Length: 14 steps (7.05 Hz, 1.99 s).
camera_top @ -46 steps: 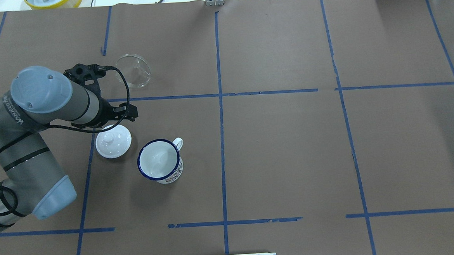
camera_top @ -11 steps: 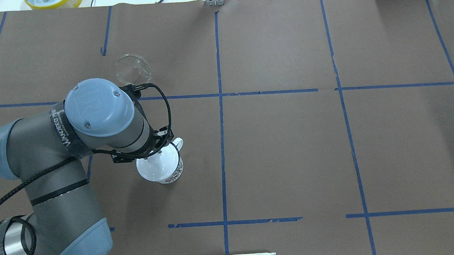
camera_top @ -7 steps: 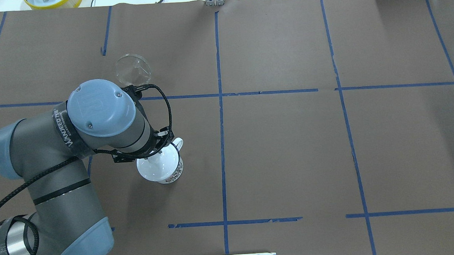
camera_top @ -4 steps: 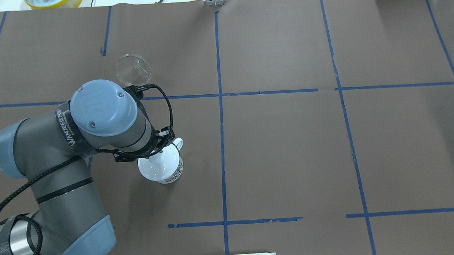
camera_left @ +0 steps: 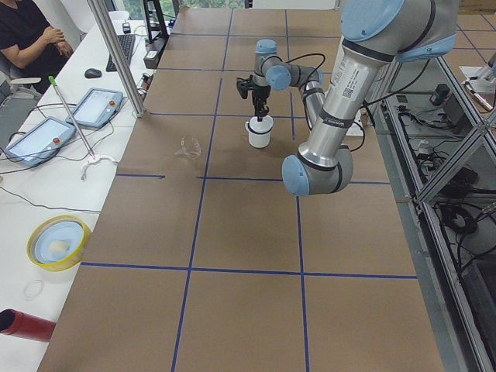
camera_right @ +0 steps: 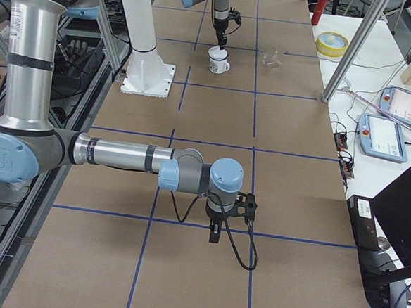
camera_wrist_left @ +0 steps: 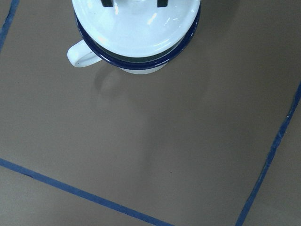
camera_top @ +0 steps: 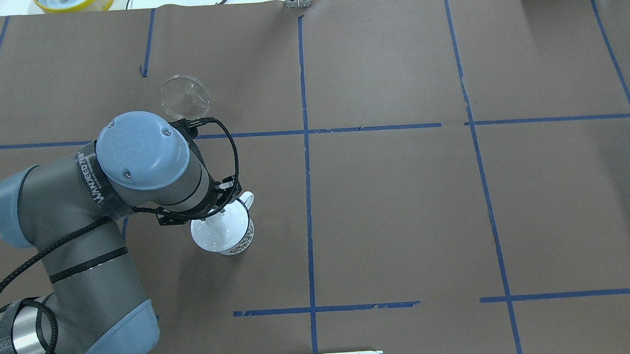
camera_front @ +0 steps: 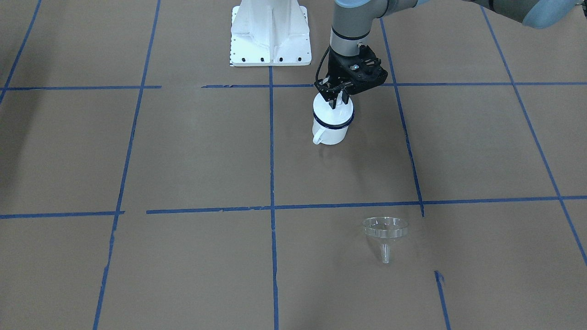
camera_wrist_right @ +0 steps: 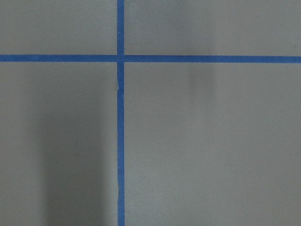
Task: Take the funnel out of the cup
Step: 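Lower the white lid onto the mug's rim with the left gripper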
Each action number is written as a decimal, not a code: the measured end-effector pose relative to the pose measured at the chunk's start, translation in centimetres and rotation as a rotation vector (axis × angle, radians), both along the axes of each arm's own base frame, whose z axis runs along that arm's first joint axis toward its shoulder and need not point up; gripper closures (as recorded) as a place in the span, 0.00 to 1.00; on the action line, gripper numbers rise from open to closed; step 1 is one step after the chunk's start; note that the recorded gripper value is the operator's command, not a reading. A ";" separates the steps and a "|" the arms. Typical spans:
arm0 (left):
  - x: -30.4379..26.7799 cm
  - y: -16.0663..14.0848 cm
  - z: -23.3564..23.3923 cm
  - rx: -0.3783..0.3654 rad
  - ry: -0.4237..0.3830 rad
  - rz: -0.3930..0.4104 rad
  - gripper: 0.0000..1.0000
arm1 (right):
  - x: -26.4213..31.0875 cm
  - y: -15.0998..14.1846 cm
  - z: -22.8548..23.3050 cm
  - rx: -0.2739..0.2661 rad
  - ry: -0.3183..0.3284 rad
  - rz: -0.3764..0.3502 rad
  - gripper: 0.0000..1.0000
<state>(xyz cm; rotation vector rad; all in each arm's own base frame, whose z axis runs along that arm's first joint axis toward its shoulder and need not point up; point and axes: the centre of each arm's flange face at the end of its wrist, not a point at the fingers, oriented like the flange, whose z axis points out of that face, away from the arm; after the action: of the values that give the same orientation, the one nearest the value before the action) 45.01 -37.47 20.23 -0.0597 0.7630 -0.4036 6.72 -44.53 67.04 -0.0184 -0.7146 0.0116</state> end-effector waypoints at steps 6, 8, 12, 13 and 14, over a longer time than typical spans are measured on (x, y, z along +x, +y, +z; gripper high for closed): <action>-0.1 0.0 -0.2 0.002 0.004 -0.002 0.00 | 0.0 0.0 0.0 0.000 0.000 0.000 0.00; -0.3 -0.2 -0.3 0.003 0.005 -0.005 0.00 | 0.0 0.0 0.0 0.000 0.000 0.000 0.00; -0.1 -0.2 0.1 0.000 0.006 -0.003 0.00 | 0.0 0.0 0.0 0.001 0.000 0.000 0.00; 0.2 -0.2 0.1 0.001 0.014 0.000 0.00 | 0.0 0.0 0.0 0.000 0.000 0.000 0.00; 0.4 -0.2 0.2 0.001 0.020 0.002 0.00 | 0.0 0.0 0.0 0.000 0.000 0.000 0.00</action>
<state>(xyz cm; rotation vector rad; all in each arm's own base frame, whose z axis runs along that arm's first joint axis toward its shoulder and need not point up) 45.44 -37.72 20.43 -0.0636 0.7826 -0.4013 6.72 -44.54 67.02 -0.0180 -0.7147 0.0115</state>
